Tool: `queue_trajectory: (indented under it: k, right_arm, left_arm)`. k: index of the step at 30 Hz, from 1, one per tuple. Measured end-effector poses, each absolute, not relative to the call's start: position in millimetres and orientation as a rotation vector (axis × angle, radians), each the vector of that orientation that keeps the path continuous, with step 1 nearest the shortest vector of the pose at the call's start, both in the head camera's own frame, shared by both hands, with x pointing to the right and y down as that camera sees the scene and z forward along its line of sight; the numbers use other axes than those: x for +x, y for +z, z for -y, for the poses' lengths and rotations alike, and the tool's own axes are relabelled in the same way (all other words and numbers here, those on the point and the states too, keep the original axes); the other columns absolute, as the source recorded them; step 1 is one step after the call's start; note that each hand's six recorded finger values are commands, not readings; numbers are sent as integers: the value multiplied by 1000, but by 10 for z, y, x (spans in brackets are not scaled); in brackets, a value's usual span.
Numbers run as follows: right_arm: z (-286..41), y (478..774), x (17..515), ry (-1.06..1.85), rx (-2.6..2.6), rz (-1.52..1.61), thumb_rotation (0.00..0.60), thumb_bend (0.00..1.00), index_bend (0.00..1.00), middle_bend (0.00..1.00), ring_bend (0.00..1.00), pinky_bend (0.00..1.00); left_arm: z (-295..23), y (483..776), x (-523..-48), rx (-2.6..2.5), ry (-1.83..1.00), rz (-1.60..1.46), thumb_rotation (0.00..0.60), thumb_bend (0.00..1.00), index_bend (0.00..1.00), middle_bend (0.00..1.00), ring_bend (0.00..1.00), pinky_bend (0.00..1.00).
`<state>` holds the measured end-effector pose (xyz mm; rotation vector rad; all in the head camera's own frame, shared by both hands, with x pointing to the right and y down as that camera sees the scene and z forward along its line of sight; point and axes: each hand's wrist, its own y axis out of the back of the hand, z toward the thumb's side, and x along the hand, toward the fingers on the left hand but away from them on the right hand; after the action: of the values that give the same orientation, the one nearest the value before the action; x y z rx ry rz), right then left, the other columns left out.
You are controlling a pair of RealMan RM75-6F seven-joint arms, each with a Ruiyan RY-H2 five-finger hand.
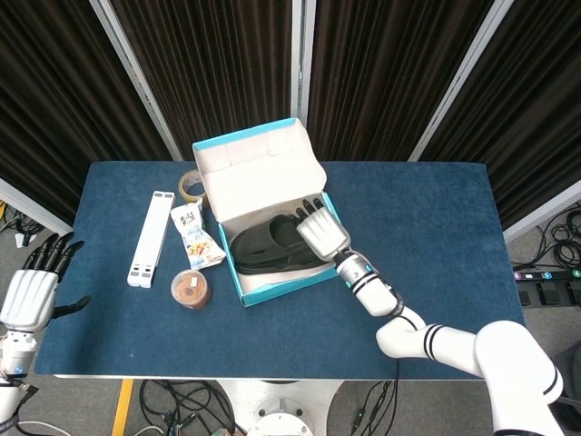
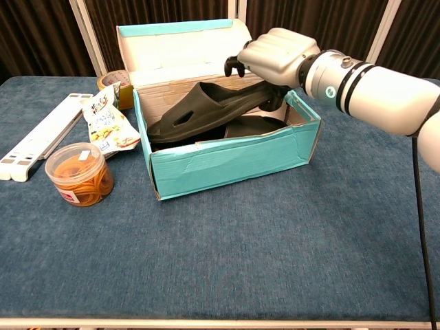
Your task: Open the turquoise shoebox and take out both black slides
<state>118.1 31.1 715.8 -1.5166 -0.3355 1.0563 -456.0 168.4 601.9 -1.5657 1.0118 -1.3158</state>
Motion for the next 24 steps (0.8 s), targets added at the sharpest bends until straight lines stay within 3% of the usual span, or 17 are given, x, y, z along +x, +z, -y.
queue_trajectory:
  k: [4,14,24]
  right_arm:
    - [-320,7170,1134,1025,-1524,369,600,315,551,502,383,471]
    - [-292,7123,1110,981,-1534,468,600,381,844,722,625,730]
    - [-214,6828,1136,891,-1522,585,600,416,904,770,677,787]
  left_arm:
    - [-1687,6030,-4560,-1568,-1318,-1004,600,99,125,53,0,176]
    - [-1691,6038,-4564,-1572,-1322,-1002,600,100,125,53,0,177]
    - [-1677,6024,-4543,-1574,-1315,-1000,600,99,125,53,0,177]
